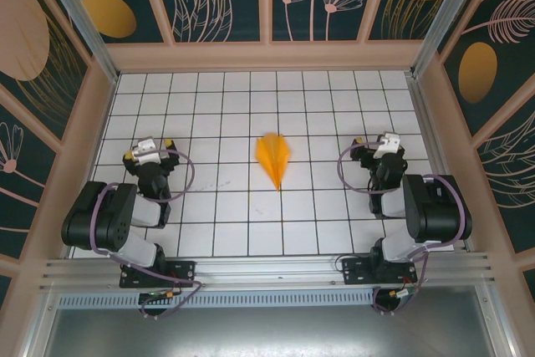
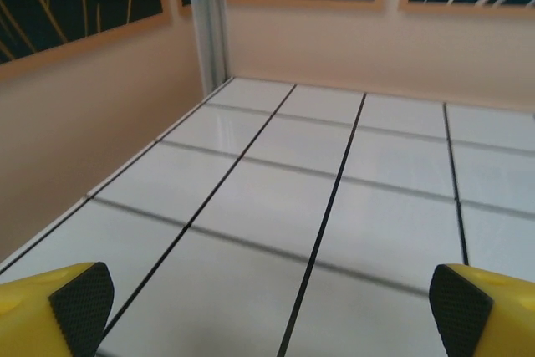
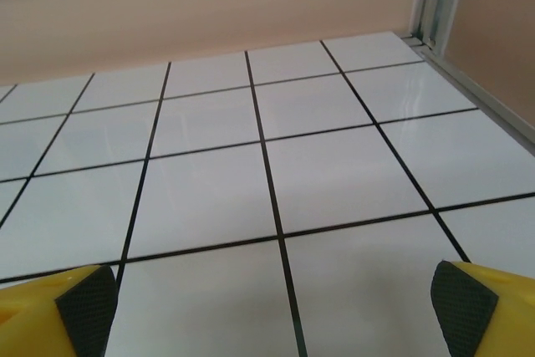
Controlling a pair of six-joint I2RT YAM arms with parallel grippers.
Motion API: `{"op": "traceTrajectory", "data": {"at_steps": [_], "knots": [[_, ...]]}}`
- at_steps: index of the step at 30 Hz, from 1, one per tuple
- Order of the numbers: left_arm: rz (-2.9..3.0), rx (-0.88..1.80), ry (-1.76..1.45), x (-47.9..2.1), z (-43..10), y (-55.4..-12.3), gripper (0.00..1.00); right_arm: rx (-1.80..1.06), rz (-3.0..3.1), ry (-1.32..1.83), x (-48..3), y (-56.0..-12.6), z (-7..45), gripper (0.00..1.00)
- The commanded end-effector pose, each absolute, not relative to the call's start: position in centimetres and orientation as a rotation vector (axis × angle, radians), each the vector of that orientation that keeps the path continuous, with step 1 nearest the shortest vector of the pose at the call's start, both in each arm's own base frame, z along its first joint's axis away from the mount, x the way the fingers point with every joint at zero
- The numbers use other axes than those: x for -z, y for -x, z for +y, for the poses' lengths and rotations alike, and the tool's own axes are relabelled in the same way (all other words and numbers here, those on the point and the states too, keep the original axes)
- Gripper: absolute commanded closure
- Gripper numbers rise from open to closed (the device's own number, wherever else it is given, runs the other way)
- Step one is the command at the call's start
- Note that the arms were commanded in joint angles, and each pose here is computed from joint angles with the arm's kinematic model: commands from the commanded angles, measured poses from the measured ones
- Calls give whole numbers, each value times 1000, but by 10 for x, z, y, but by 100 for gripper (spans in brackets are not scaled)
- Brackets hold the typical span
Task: Fold a paper plane with a square sheet of paper (pick it up from the middle)
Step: Reset both arms
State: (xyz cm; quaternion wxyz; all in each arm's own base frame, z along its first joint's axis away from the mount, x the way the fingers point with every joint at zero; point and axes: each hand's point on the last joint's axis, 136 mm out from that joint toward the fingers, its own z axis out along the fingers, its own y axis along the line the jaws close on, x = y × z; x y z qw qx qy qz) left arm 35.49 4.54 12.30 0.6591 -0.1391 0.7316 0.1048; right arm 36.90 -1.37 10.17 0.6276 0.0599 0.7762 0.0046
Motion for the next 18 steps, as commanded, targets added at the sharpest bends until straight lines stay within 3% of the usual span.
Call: {"op": "traceTrajectory", "data": {"at_steps": [1, 18], "knots": [[1603, -162, 324, -139, 44, -364, 1, -17, 1696, -164, -122, -374, -18, 1], [1607, -155, 309, -140, 41, -365, 1, -12, 1695, -171, -122, -374, -18, 1]]}}
